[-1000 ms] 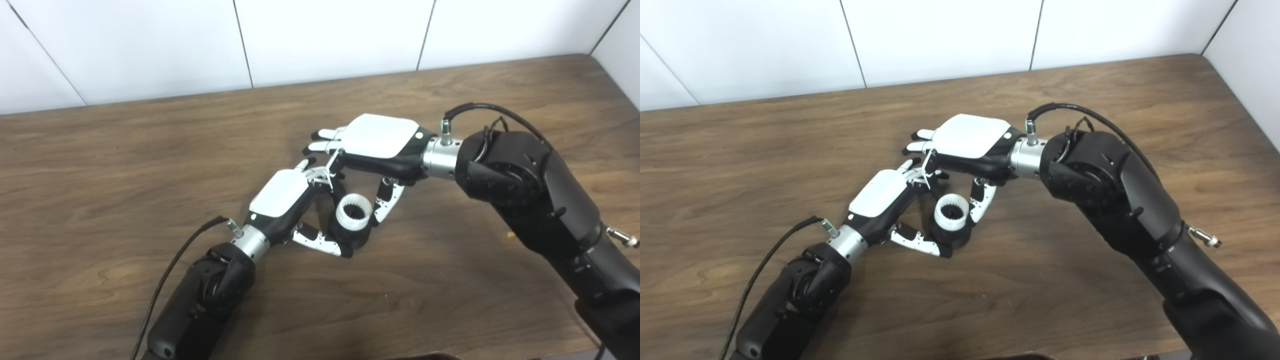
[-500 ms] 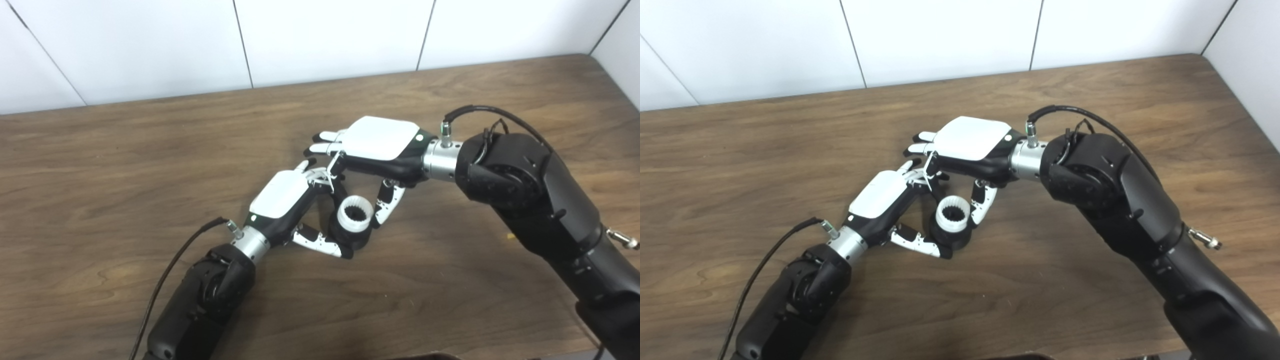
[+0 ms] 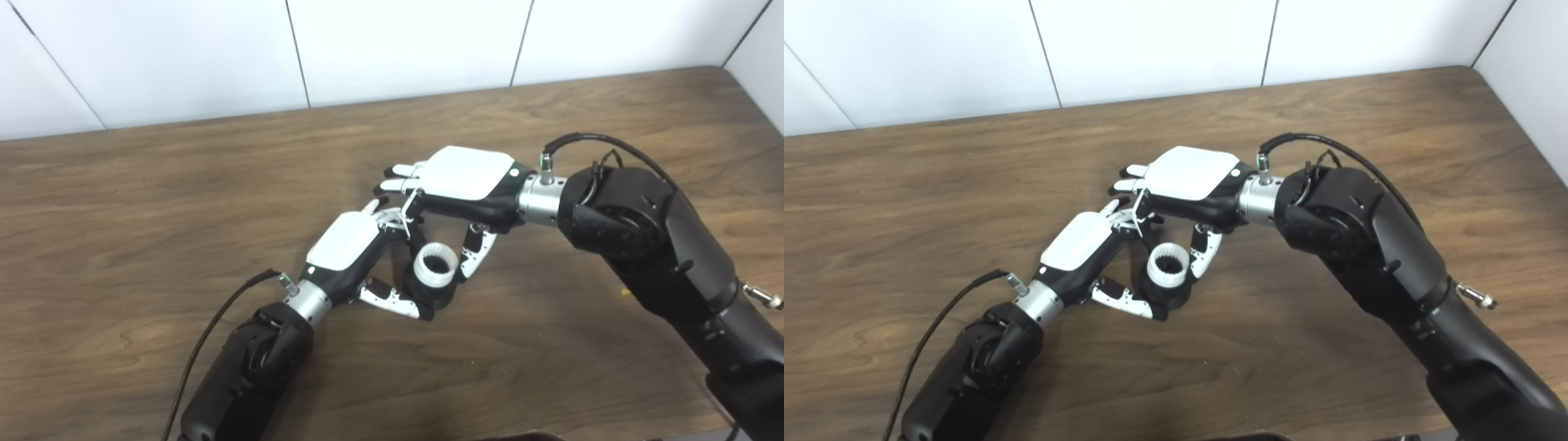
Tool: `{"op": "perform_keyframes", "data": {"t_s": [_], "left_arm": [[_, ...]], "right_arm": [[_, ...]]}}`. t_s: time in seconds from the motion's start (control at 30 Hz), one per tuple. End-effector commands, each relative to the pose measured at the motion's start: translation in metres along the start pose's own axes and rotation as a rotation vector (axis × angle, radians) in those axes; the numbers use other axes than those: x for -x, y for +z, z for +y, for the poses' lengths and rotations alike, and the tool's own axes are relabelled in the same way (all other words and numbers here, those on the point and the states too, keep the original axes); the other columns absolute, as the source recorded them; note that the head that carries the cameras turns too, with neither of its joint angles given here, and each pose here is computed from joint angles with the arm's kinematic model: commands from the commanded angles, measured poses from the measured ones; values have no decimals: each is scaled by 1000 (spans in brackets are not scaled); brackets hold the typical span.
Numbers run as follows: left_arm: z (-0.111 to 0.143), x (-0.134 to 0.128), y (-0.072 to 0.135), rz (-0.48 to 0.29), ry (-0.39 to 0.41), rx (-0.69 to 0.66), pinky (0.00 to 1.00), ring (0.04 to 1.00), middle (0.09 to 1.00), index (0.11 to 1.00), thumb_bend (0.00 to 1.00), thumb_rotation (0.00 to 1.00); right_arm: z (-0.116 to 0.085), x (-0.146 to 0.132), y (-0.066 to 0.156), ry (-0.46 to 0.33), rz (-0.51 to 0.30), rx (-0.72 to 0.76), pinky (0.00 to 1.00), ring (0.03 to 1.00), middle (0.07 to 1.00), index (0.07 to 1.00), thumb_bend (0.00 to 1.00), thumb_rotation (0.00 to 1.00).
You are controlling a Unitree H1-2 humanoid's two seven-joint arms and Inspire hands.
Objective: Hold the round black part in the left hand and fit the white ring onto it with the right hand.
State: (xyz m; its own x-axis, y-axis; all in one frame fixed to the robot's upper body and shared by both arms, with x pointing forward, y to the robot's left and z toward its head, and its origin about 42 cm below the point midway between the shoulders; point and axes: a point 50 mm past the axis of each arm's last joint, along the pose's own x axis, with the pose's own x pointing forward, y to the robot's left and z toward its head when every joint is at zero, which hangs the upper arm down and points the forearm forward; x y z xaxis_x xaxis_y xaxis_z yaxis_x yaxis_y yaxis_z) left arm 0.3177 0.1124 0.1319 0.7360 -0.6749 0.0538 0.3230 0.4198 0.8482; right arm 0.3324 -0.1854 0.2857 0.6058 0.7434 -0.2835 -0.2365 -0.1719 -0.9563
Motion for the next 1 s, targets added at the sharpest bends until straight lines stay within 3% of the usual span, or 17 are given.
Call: {"op": "perform_keyframes", "data": {"t_s": [0.0, 0.67, 0.97], "left_arm": [[12, -6, 8, -36, 41, -15, 1000, 888, 848, 477, 517, 51], [12, -8, 9, -37, 51, -12, 1000, 884, 846, 477, 517, 51], [13, -7, 11, -39, 50, -17, 1000, 882, 848, 477, 517, 51]], "right_arm": [[-14, 4, 6, -60, -21, 45, 960, 1000, 961, 481, 511, 132], [-17, 11, 20, -74, -32, 75, 999, 1000, 952, 481, 511, 133], [-15, 12, 19, -63, -24, 75, 973, 1000, 953, 482, 510, 134]]}}
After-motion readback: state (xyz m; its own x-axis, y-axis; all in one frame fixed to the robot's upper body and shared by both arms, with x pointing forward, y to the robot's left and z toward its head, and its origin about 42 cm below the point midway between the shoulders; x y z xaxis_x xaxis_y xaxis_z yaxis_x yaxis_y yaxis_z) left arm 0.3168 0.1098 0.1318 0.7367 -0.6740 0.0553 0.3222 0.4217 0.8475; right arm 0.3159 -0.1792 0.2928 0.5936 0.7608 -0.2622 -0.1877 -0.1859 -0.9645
